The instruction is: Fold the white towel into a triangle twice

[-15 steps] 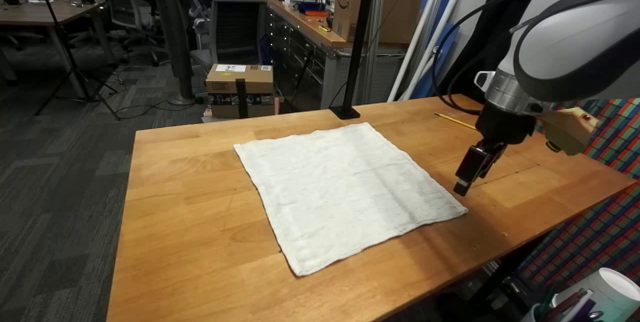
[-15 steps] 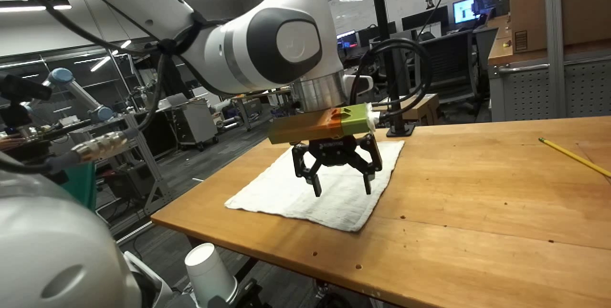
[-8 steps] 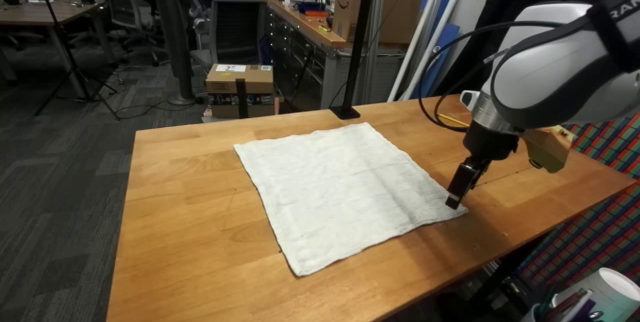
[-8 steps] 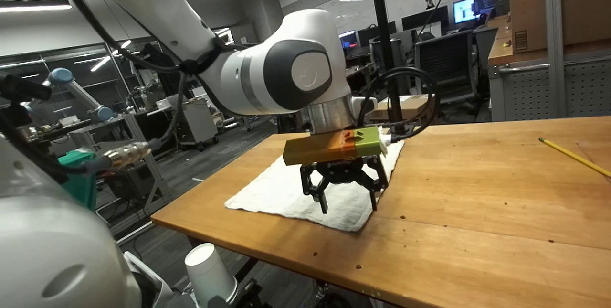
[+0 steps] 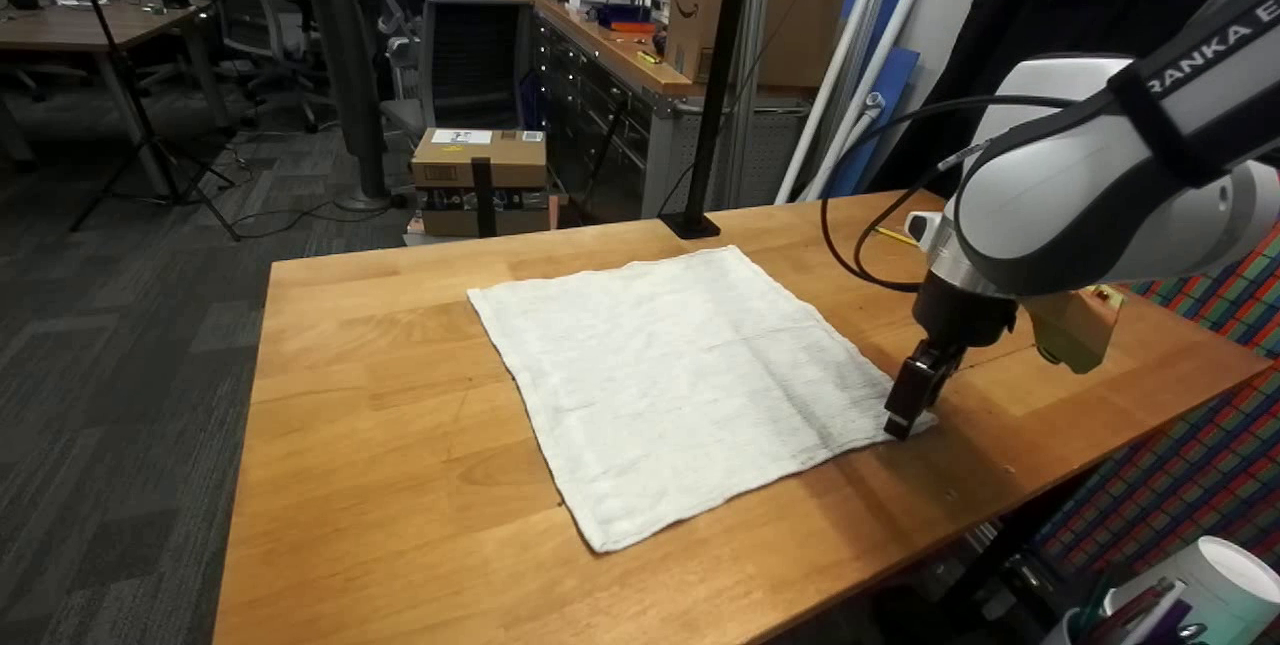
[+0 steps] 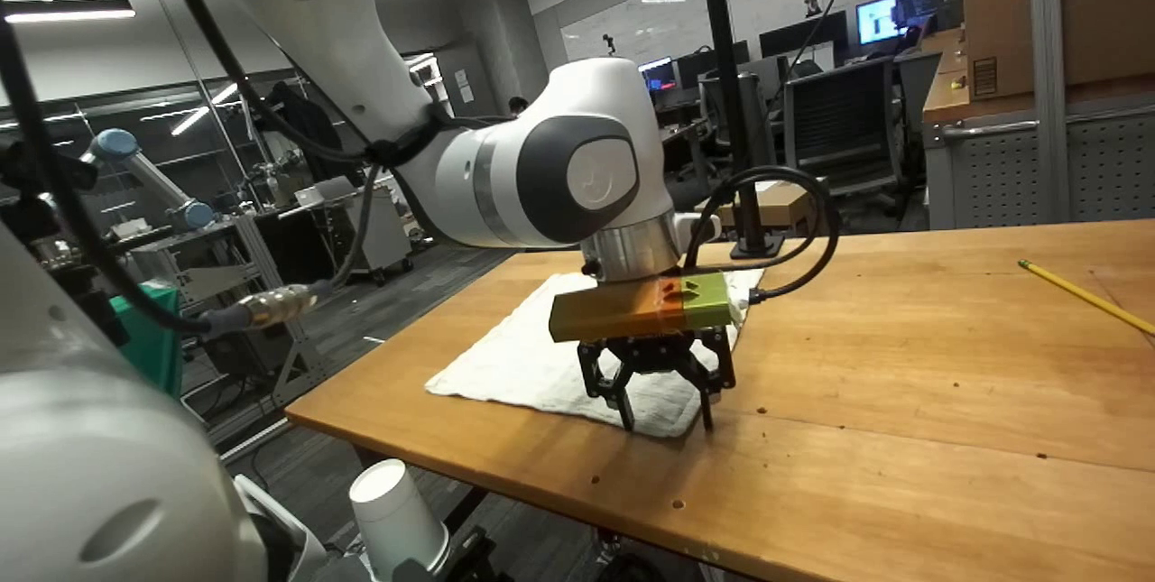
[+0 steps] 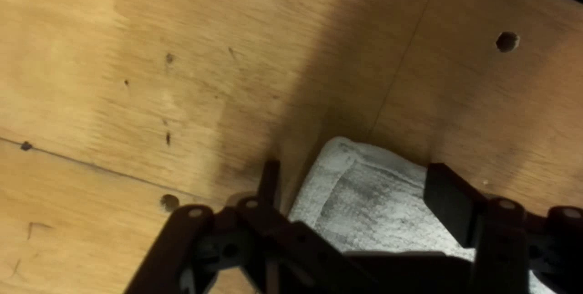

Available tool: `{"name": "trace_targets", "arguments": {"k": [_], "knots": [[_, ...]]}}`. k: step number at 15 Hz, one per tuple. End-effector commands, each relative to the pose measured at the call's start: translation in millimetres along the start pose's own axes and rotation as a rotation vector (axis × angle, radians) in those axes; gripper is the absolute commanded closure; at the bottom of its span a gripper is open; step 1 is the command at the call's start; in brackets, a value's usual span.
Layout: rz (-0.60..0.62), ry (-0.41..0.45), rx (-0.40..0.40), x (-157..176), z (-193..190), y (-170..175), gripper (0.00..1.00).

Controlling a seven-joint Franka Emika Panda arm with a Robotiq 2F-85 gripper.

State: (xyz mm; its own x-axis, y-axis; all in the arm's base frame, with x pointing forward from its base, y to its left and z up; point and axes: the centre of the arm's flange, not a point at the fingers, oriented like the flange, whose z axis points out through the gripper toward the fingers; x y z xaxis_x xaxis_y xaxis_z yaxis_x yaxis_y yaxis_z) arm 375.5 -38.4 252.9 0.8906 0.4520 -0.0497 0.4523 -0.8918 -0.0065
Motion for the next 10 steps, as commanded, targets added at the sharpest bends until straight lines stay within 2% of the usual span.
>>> {"name": "trace_targets", "arguments": {"k": [1,6,10], "knots": [[-0.015,0.024,-0.011,-11,7,-4,0.51],[-0.014,0.015,-0.017,-9,0,-10,0.88],[-0.019,0.012,-0.038,-7,-8,-15,0.94]]}}
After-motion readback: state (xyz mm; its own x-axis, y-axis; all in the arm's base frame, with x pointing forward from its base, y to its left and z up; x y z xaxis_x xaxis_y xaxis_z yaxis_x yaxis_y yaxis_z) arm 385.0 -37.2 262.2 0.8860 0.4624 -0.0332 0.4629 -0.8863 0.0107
